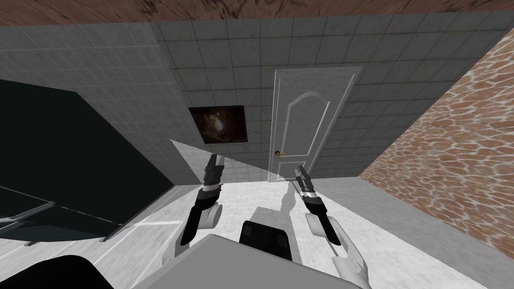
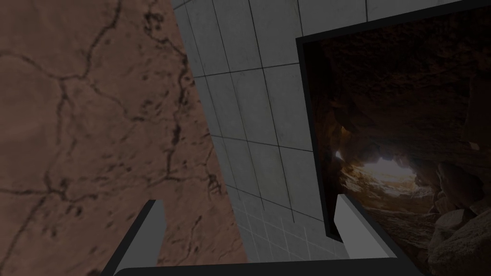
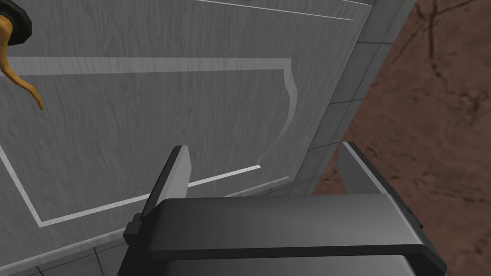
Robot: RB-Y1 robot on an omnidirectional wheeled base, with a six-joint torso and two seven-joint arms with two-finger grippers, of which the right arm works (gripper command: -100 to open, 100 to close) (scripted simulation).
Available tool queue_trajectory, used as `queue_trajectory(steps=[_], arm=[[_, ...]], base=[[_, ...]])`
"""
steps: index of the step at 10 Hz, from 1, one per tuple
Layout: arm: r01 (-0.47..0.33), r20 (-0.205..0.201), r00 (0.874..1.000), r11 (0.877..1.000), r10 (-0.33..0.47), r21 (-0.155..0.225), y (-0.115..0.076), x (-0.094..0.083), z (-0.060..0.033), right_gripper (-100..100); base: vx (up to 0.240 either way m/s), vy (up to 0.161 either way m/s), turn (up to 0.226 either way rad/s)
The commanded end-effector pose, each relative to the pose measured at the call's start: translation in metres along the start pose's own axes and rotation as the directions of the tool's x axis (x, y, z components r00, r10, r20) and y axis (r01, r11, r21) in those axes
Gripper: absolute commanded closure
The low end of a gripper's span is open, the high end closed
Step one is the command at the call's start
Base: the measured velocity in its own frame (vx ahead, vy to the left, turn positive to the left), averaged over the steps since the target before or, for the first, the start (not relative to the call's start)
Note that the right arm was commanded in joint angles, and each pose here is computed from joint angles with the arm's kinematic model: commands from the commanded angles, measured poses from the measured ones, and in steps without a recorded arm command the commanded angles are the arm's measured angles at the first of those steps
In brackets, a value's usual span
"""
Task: Pull the door open
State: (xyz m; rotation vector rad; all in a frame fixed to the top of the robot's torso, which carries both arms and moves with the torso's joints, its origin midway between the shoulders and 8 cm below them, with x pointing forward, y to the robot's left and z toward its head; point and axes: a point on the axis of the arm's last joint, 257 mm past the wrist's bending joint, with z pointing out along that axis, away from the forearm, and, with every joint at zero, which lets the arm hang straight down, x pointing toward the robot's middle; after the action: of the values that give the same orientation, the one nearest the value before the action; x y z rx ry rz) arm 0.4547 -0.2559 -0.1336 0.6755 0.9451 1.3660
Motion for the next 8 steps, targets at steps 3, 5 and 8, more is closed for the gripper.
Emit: queue_trajectory(steps=[3, 5, 8], arm=[[-0.008, -0.013, 1.000, 0.999, 0.008, 0.040, -0.024, 0.003, -0.0001, -100], [-0.014, -0.024, 1.000, 0.997, 0.016, 0.077, -0.044, 0.004, -0.0015, -100], [-0.019, -0.035, 0.999, 0.993, 0.023, 0.113, -0.064, 0.005, -0.0032, -100]], base=[[0.063, -0.008, 0.004], [0.070, -0.003, 0.004], [0.075, -0.009, 0.003]])
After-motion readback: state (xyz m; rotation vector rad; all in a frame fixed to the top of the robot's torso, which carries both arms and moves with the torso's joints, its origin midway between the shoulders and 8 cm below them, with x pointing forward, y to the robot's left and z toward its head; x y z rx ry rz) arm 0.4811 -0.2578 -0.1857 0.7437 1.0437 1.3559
